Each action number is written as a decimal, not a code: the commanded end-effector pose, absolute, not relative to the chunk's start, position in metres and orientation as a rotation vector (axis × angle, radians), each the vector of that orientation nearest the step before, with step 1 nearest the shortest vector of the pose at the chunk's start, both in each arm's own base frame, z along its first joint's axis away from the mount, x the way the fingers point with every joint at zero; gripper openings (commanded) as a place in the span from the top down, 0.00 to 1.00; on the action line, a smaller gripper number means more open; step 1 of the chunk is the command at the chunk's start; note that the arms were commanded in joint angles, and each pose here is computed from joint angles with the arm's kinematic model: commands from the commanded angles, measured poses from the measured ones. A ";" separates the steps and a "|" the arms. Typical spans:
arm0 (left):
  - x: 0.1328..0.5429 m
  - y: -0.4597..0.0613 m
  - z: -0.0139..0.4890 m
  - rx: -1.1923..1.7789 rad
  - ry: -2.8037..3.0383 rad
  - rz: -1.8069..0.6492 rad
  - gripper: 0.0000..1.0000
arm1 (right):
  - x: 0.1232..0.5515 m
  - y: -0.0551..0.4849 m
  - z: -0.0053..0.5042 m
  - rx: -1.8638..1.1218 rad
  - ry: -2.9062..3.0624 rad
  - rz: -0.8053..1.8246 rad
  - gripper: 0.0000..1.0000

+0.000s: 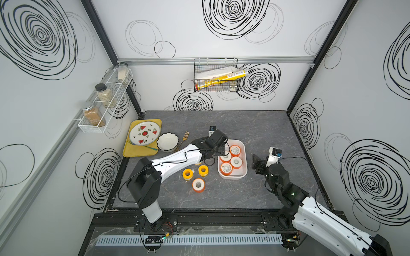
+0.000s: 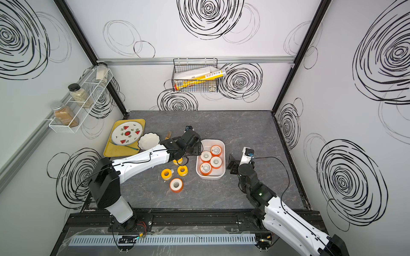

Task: Put the sealing tape into the storage box
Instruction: Place the sealing tape in the storage box.

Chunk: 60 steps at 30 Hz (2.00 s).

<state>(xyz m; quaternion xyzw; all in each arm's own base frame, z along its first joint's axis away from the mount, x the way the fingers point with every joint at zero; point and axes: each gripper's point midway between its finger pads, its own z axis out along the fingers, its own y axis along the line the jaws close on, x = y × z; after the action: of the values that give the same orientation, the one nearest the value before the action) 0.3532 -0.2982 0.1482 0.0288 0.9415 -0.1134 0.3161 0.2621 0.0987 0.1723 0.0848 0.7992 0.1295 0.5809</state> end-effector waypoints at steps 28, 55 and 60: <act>0.408 -0.412 0.073 0.334 2.564 -0.289 0.40 | 0.262 0.092 0.171 0.235 1.853 0.291 0.18; 0.421 -0.415 0.076 0.336 2.533 -0.269 0.14 | 0.263 0.094 0.169 0.226 1.863 0.287 0.18; 0.421 -0.414 0.091 0.334 2.516 -0.283 0.14 | 0.263 0.094 0.170 0.227 1.862 0.287 0.18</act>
<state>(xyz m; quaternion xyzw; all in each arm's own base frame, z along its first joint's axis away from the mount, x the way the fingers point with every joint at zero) 0.4133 -0.4136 0.0642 0.1268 0.9503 -0.0976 0.2672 0.2624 0.0957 0.1692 0.0900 0.8002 0.1217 0.5803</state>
